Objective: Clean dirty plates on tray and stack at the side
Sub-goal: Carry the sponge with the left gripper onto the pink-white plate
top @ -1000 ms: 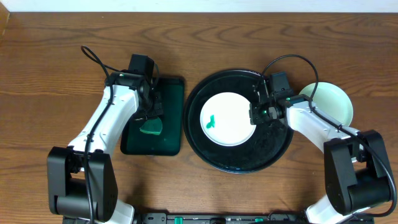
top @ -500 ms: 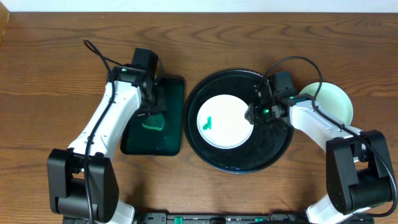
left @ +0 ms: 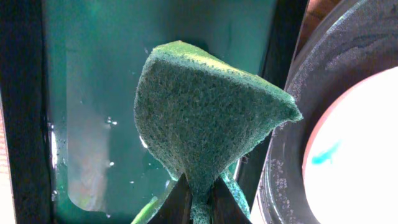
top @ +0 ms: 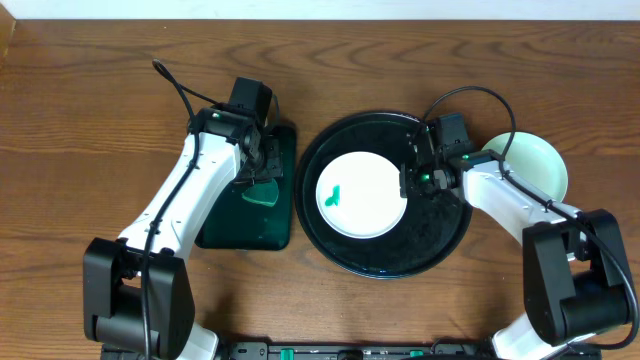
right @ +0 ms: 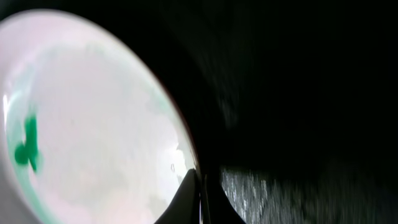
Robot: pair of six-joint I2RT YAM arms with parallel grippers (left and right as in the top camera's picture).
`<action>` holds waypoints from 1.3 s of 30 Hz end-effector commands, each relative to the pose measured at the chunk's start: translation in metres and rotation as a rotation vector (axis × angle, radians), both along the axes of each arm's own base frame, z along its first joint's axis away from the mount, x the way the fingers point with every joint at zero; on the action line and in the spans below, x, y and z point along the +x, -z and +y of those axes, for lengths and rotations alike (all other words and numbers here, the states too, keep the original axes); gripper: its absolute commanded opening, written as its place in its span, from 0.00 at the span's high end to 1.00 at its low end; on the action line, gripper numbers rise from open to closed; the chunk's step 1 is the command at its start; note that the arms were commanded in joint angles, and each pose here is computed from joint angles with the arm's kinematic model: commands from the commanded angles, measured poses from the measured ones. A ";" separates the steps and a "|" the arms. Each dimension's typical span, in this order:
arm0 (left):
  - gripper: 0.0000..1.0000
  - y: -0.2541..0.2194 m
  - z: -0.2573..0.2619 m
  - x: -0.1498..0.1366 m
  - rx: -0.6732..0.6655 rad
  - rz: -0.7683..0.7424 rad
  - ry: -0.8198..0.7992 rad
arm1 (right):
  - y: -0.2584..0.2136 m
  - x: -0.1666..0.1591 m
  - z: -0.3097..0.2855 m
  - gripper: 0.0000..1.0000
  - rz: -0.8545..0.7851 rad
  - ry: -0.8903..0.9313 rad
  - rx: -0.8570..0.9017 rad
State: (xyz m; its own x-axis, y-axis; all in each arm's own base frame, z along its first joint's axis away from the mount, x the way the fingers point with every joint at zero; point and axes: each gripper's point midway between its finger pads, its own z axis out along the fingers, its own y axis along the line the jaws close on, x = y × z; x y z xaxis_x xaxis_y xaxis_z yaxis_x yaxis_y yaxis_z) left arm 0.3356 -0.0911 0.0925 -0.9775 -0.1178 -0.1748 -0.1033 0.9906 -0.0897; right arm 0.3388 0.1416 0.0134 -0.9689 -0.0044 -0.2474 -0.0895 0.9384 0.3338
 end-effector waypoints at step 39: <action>0.93 -0.060 -0.023 0.002 -0.006 -0.032 0.022 | -0.011 -0.009 -0.002 0.99 -0.019 0.036 -0.094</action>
State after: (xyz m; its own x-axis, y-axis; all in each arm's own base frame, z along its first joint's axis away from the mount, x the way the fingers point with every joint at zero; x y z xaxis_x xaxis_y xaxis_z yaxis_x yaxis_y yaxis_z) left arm 0.3382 -0.0859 0.1432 -0.9720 -0.1319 -0.1945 -0.1308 0.9912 -0.0185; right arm 0.3342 0.1341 0.0284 -0.9616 0.0296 -0.2730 -0.0411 0.9674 0.2497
